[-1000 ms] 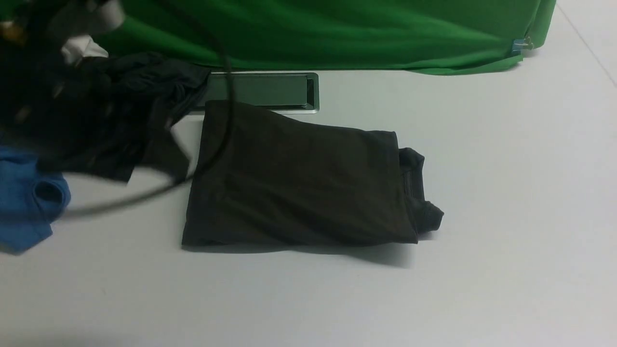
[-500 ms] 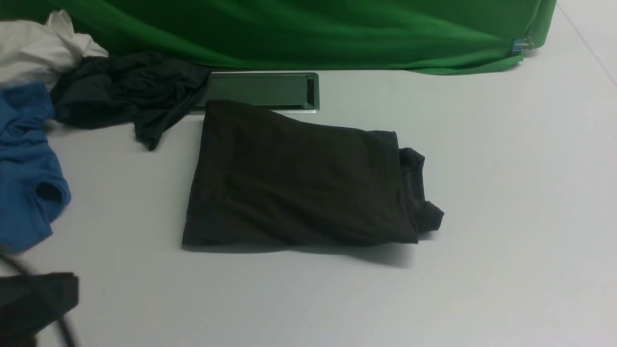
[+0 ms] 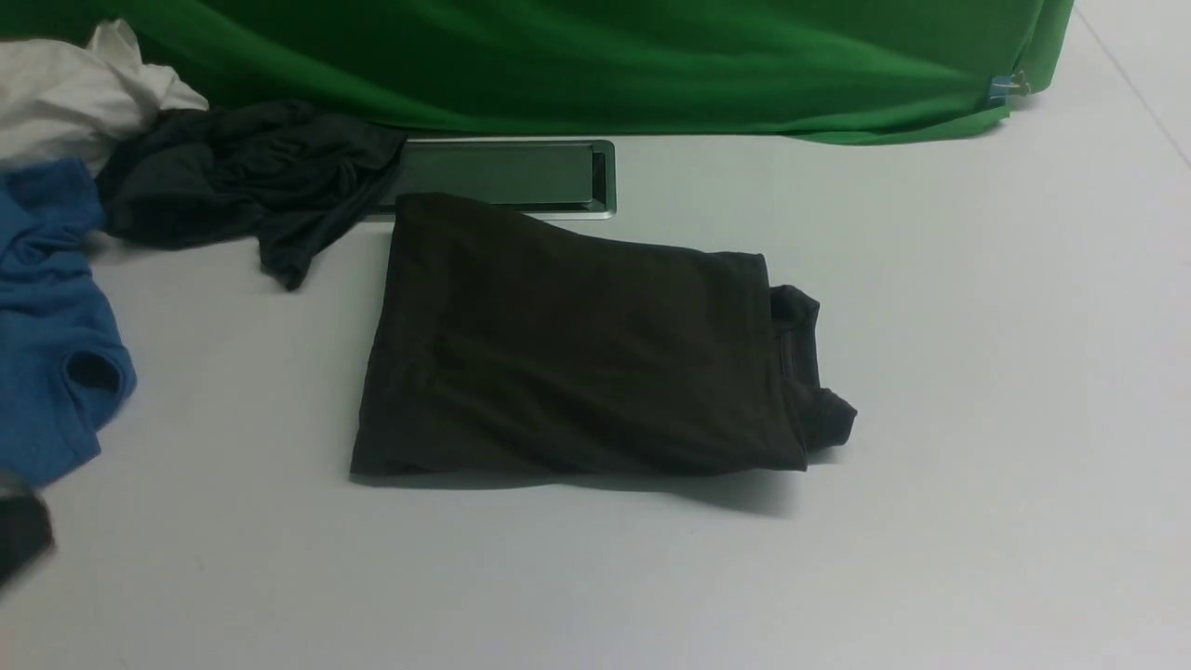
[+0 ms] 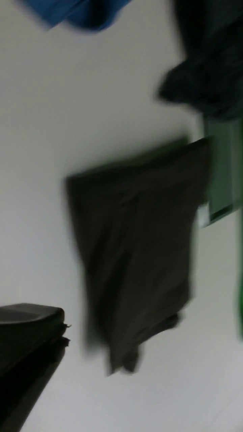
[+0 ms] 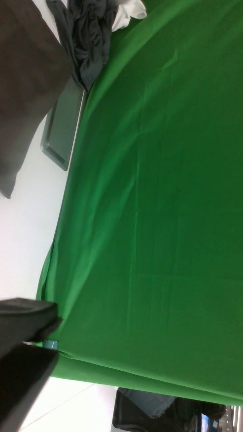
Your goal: Fold a long-sleeved shirt on a white desktop.
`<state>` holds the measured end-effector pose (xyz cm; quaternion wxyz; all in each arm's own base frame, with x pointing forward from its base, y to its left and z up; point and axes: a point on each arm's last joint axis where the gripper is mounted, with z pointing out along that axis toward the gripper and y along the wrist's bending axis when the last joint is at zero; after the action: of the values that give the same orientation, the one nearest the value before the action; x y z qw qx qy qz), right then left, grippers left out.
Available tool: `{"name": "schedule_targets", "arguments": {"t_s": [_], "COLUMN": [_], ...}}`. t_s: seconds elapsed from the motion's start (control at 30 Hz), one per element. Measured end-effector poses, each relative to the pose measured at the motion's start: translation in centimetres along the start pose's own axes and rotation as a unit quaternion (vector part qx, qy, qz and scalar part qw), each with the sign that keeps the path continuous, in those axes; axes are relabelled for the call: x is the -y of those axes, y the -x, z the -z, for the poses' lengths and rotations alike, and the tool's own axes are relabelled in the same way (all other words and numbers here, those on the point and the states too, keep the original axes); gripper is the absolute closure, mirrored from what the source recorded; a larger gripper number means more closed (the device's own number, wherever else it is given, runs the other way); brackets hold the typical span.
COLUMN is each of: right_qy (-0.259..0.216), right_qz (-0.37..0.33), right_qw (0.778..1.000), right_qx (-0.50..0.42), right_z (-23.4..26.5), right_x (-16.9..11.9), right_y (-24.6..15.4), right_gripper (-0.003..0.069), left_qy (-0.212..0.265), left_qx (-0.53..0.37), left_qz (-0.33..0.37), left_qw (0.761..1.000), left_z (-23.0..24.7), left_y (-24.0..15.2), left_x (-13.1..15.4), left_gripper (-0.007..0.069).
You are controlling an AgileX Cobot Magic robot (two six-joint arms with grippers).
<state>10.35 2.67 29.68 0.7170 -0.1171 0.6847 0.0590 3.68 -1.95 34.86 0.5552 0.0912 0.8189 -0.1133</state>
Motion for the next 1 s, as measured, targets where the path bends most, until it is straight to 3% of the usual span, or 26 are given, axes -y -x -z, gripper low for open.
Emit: {"name": "schedule_targets", "arguments": {"t_s": [0.13, 0.27, 0.43, 0.63, 1.0], "right_qy": [0.0, 0.0, 0.0, 0.0, 0.0], "right_qz": [0.0, 0.0, 0.0, 0.0, 0.0], "right_qw": [1.0, 1.0, 1.0, 1.0, 1.0], "right_qx": [0.0, 0.0, 0.0, 0.0, -0.001], "right_z": [0.0, 0.0, 0.0, 0.0, 0.0], "right_x": [0.0, 0.0, 0.0, 0.0, 0.0], "right_y": [0.0, 0.0, 0.0, 0.0, 0.0], "right_gripper": [0.0525, 0.0512, 0.0503, 0.0488, 0.047], "left_qy": [0.034, 0.085, 0.132, 0.147, 0.118], "left_qx": [0.125, 0.199, 0.195, 0.083, 0.092], "left_qz": [-0.034, -0.068, -0.087, -0.076, -0.074], "left_qw": [0.991, 0.974, 0.968, 0.983, 0.986], "left_z": [-0.2, -0.7, -2.7, -6.8, -6.9], "left_y": [0.1, -2.8, -7.0, -14.3, -14.3], "left_x": [-0.7, -1.5, -2.4, -3.7, -3.3], "left_gripper": [0.0608, 0.0608, 0.0608, 0.0608, 0.0607]}}
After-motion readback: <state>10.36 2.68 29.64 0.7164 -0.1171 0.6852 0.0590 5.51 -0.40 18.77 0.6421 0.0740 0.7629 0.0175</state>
